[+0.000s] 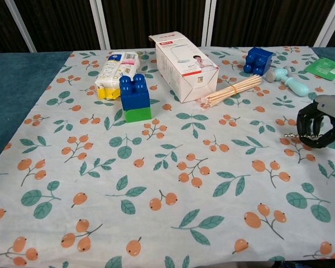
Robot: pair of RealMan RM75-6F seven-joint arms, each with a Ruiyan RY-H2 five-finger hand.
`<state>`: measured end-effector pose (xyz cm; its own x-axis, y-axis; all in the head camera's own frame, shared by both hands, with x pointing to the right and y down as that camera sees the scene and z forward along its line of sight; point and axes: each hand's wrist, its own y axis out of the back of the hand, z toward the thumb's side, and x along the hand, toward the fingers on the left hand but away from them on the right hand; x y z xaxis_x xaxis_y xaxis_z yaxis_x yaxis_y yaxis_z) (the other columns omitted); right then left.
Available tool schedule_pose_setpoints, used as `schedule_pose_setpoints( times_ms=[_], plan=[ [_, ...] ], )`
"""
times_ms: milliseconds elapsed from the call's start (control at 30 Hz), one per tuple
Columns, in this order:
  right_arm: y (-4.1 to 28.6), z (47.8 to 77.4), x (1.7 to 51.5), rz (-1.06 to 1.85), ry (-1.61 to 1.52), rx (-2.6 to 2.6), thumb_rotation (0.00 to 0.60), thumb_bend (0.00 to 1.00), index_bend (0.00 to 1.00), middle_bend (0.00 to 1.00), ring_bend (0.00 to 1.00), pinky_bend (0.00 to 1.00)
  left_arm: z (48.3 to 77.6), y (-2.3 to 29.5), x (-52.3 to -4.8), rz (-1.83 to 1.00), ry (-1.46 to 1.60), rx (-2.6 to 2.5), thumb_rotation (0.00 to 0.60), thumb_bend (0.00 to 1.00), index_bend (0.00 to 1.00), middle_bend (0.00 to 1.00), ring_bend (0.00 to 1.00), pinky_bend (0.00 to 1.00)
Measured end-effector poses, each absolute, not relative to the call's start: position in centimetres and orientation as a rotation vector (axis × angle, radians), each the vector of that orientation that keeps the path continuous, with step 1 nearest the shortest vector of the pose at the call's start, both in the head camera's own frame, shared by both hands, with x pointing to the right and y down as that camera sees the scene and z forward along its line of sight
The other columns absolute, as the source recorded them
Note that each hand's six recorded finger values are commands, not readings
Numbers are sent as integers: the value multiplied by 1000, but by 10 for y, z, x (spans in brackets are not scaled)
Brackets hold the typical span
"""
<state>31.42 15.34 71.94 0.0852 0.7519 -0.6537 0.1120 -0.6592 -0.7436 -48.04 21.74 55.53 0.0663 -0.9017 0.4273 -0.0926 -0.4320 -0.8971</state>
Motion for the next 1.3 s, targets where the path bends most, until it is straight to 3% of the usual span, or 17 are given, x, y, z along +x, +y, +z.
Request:
schedule_pose_setpoints(
  times_ms=[467, 1000, 1300],
  plan=[
    [120, 663, 294, 1517, -817, -1841, 600, 407, 650, 521, 467, 154, 555, 217, -480, -1442, 1014, -1640, 600, 331, 89, 13, 7, 21],
    [54, 556, 254, 1360, -979, -1947, 600, 407, 650, 522, 468, 154, 554, 217, -480, -1444, 1022, -1641, 600, 331, 89, 13, 7, 21],
    [49, 532, 249, 1282, -1087, -2089, 600, 407, 650, 521, 468, 154, 554, 217, -481, -1445, 1026, -1641, 600, 331, 89, 13, 7, 21]
  ],
)
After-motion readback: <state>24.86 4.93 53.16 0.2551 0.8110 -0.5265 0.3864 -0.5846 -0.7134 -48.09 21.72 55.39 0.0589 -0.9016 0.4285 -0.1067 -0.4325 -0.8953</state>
